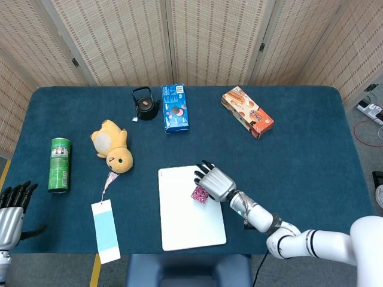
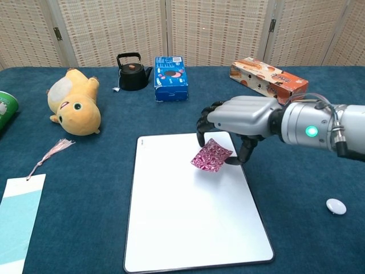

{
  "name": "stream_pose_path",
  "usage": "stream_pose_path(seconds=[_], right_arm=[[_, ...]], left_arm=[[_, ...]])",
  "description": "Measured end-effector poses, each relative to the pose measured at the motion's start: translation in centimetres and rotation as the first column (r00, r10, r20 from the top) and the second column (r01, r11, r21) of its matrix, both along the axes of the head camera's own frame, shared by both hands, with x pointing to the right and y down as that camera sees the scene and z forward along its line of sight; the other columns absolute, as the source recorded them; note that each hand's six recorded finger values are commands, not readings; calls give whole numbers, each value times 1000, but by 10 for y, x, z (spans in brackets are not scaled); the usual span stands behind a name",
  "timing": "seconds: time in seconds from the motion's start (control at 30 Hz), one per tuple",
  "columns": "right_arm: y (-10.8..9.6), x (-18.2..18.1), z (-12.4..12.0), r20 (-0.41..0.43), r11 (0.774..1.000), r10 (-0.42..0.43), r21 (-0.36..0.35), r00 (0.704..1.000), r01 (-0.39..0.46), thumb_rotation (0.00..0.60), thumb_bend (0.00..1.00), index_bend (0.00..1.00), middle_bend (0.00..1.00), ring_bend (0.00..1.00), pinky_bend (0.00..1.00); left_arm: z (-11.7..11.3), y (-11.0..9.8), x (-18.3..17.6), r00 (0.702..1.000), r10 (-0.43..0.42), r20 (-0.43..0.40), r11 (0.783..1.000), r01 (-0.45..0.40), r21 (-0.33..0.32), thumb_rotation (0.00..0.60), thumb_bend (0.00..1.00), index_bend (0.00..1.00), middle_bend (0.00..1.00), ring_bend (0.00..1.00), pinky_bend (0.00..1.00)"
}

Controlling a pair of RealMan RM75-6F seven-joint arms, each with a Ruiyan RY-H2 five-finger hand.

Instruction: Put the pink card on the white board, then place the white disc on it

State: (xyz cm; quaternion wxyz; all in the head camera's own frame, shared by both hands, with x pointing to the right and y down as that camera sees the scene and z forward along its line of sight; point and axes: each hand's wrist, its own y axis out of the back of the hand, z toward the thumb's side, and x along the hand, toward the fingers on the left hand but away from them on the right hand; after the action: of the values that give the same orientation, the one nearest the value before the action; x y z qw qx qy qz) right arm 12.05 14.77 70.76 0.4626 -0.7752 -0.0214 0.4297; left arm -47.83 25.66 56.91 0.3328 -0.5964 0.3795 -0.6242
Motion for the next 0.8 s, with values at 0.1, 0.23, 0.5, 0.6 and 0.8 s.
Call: stream_pose_path(seconds=[0.1,0.23,0.5,0.6,0.8], right_arm=[[4,-8,0,15,1000,-3,-4,1000,3,600,365,238,187,64,21],[4,-6,-4,27,1000,1,3,1000,-1,600,364,55,172,58,21],[6,24,-25,43,999,26,25,999,-27,600,365,121,183,53,21],[8,48,-34,37,998,45,45,998,-47,600,364,214,193,52,21],[23,101,-49,27,992,101,69,994,-103,600,364,307,221,56,21]], left_arm=[[1,1,-1,1000,-2,-1,1000,2,-1,600,134,120,80,92,0],[1,1,-3,1000,-5,-3,1000,5,1,600,135,120,80,92,0],[2,-2,1,1000,9,-13,1000,-9,3,600,135,120,80,94,0],[3,-2,2,1000,10,-14,1000,-10,2,600,135,120,80,94,0],[5,-6,9,999,31,-22,1000,-31,1,600,135,120,80,94,0]])
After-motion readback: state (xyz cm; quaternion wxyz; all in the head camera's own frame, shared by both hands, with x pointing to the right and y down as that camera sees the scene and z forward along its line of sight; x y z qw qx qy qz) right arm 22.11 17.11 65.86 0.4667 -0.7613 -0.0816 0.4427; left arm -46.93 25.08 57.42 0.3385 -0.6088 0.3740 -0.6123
